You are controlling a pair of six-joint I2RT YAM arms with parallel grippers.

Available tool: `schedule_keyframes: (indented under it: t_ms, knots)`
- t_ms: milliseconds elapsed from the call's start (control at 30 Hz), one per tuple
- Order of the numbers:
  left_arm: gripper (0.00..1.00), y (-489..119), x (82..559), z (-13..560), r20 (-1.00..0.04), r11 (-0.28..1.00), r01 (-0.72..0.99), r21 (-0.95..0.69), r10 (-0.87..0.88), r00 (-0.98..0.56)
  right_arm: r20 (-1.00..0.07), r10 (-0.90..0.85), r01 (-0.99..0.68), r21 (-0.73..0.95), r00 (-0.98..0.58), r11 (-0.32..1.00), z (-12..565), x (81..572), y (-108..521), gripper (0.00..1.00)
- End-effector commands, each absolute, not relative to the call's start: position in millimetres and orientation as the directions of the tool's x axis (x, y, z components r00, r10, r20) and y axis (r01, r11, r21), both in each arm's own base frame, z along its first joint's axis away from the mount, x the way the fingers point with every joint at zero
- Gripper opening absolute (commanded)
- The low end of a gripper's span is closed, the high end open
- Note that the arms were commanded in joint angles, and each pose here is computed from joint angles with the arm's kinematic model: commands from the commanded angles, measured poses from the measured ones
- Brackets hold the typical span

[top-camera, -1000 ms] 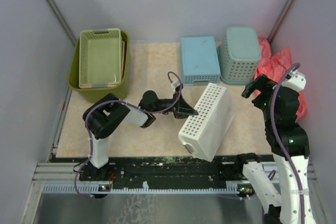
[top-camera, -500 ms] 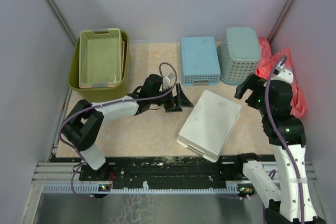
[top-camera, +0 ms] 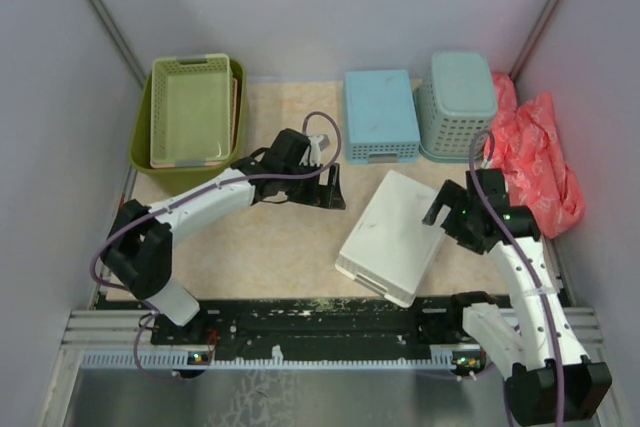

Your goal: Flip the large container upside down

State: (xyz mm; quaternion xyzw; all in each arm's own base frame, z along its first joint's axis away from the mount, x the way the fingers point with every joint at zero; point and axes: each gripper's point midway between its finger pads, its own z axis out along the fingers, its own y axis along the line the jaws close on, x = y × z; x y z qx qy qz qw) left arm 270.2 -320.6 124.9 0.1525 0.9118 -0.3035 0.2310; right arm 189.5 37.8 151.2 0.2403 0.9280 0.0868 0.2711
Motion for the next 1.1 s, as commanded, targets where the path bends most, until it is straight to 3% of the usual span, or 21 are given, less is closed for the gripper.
schedule_keyframes:
  t_ms: [0,33,133,233,367,567,900,1067]
  knots:
    - [1.0,-327.6,261.8,137.7,-0.567,0.674,0.565,-0.477,0.255,-0.783,-0.416,0.564,0.447,0.349,-0.713,0.823,132.5,197.5,47.2,0.98]
    - [1.0,-330.8,259.0,135.2,-0.555,0.657,0.571,-0.491,0.269,-0.787,-0.409,0.57,0.456,0.348,-0.713,0.819,126.8,198.3,47.6,0.96]
    - [1.0,-338.6,249.4,125.0,-0.511,0.622,0.567,-0.541,0.292,-0.808,-0.389,0.58,0.463,0.358,-0.715,0.811,113.2,198.4,50.7,0.72]
    - [1.0,-341.9,244.4,118.9,-0.487,0.606,0.563,-0.562,0.308,-0.817,-0.38,0.576,0.466,0.346,-0.724,0.814,104.7,195.3,49.9,0.54]
    - [1.0,-350.9,230.6,117.2,-0.433,0.538,0.561,-0.63,0.357,-0.828,-0.362,0.56,0.456,0.337,-0.745,0.824,93.2,192.9,51.9,0.49]
    - [0.98,-364.1,215.4,120.2,-0.398,0.456,0.562,-0.69,0.409,-0.821,-0.365,0.558,0.467,0.312,-0.745,0.827,86.5,192.2,47.7,0.32]
    - [0.98,-394.1,216.0,136.0,-0.442,0.352,0.61,-0.71,0.451,-0.775,-0.404,0.588,0.56,0.201,-0.7,0.804,84.3,219.7,25.9,0.31]
    - [0.99,-409.2,217.4,139.4,-0.442,0.295,0.606,-0.739,0.468,-0.765,-0.476,0.576,0.559,0.194,-0.665,0.806,101.5,246.6,13.8,0.4]
